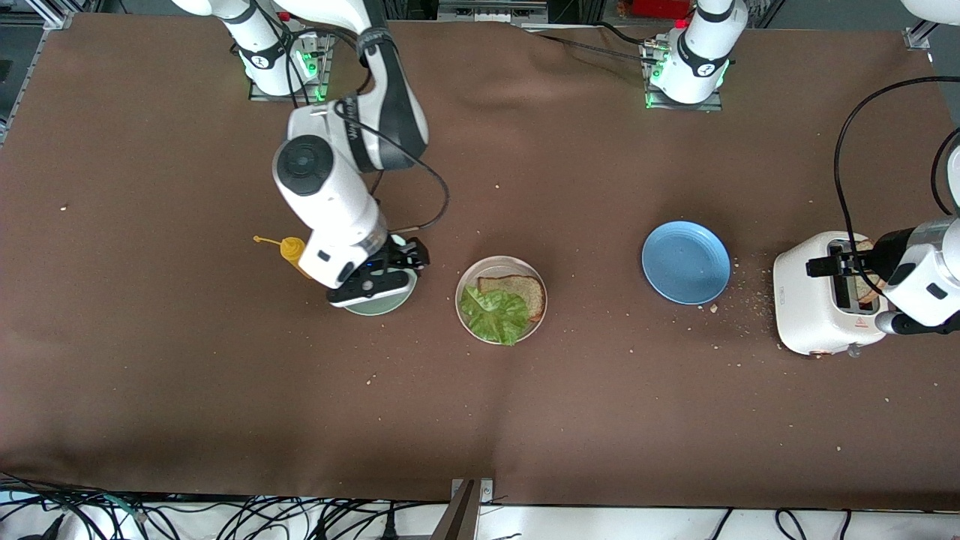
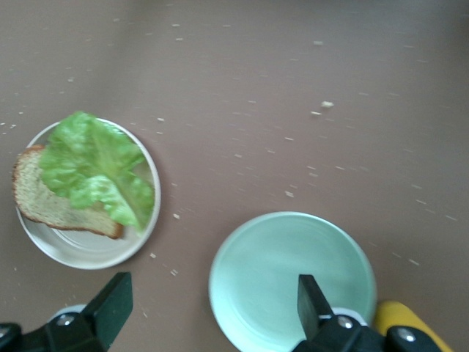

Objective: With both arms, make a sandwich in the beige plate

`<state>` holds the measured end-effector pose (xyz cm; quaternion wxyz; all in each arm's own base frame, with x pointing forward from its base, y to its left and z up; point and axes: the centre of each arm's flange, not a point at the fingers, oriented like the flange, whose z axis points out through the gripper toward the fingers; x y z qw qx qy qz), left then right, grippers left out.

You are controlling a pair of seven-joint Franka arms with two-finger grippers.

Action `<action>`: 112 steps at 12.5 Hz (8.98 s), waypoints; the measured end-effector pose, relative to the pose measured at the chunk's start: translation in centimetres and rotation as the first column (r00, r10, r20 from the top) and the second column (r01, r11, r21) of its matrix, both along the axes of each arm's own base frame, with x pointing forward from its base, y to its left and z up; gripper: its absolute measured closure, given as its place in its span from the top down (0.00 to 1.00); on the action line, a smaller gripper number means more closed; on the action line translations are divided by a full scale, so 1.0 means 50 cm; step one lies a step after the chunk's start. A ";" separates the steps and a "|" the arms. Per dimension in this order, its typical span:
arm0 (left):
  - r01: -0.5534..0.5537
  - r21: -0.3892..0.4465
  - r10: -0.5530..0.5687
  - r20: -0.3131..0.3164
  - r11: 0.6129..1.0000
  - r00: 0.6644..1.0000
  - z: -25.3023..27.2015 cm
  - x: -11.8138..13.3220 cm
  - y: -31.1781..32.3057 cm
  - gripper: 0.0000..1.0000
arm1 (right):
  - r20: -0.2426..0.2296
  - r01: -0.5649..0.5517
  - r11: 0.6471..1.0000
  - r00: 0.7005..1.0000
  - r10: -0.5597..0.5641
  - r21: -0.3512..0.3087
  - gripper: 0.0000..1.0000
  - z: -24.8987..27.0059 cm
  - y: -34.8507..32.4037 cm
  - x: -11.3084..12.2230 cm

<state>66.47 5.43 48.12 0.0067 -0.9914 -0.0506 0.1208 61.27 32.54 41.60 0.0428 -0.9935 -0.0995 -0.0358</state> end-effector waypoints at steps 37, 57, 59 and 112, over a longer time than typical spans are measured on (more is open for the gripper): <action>0.000 -0.589 -0.110 -0.151 0.808 0.982 -0.147 0.029 -0.322 0.11 | -0.178 0.086 0.991 0.979 -0.103 -0.104 1.00 0.304 -0.584 -0.155; -0.151 -0.605 0.161 -0.039 0.782 0.986 -0.445 -0.019 -0.899 0.11 | -0.200 -0.016 0.994 0.980 -0.006 -0.110 1.00 0.285 -0.470 -0.161; -0.156 -0.598 0.166 -0.038 0.786 0.985 -0.467 -0.022 -0.902 0.11 | -0.135 -0.001 0.994 0.991 -0.014 -0.105 1.00 0.290 -0.479 -0.141; -0.007 0.000 0.007 0.158 1.000 0.987 0.191 -0.244 -0.121 1.00 | -0.069 0.042 0.995 0.996 -0.048 -0.093 1.00 0.338 -0.519 -0.108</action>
